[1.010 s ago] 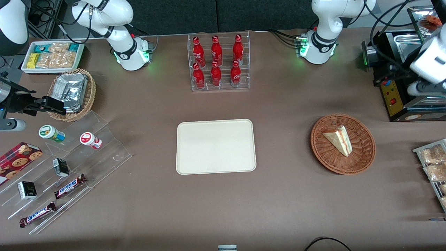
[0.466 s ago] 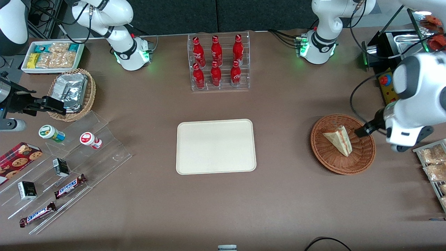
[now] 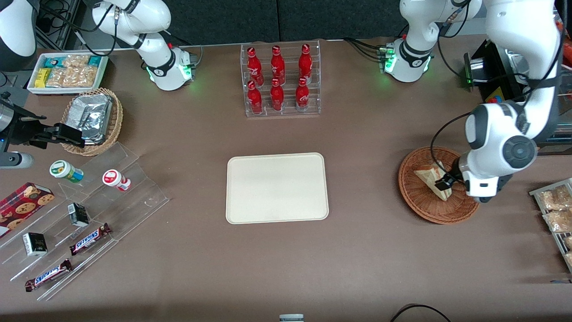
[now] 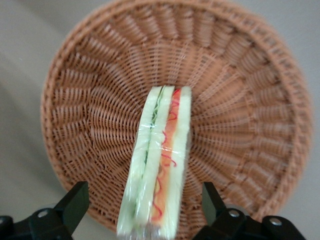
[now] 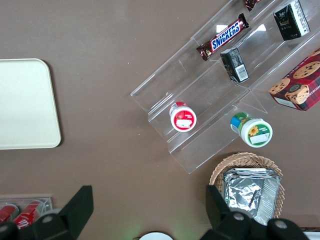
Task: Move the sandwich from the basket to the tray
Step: 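Lower the left gripper and close it on the wrapped sandwich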
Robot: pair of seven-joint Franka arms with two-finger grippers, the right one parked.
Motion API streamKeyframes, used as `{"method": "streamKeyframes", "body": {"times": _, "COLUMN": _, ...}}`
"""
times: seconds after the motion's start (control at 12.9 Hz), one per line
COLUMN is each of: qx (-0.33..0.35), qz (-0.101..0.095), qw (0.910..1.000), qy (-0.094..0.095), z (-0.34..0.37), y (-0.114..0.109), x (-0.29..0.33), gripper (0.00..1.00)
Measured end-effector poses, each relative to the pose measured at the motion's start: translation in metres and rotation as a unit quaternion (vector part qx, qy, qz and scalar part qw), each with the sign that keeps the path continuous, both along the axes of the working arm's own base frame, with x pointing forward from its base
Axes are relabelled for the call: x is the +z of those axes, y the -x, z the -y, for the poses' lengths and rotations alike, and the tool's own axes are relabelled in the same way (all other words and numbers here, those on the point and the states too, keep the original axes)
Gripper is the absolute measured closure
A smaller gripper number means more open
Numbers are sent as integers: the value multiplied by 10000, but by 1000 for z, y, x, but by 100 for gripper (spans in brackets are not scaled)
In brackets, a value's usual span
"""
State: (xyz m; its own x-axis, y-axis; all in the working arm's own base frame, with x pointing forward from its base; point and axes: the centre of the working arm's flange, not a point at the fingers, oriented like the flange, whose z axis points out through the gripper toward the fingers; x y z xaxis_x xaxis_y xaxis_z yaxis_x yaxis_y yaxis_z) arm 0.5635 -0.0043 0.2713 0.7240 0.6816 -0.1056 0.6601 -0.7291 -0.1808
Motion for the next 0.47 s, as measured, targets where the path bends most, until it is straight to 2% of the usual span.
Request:
{"method": "streamKeyframes", "body": {"times": 0.16, "qx": 10, "qz": -99, "qw": 9999, "qy": -20, "z": 0, "y": 4, "x": -27, "gripper": 0}}
{"method": "streamKeyframes", "body": {"times": 0.39, "qx": -4, "qz": -57, "qw": 10000, "qy": -38, "z": 0, "y": 6, "x": -60, "gripper": 4}}
{"method": "streamKeyframes", "body": {"times": 0.47, "qx": -3, "qz": -68, "qw": 10000, "qy": -42, "z": -1, "y": 7, "x": -67, "gripper": 15}}
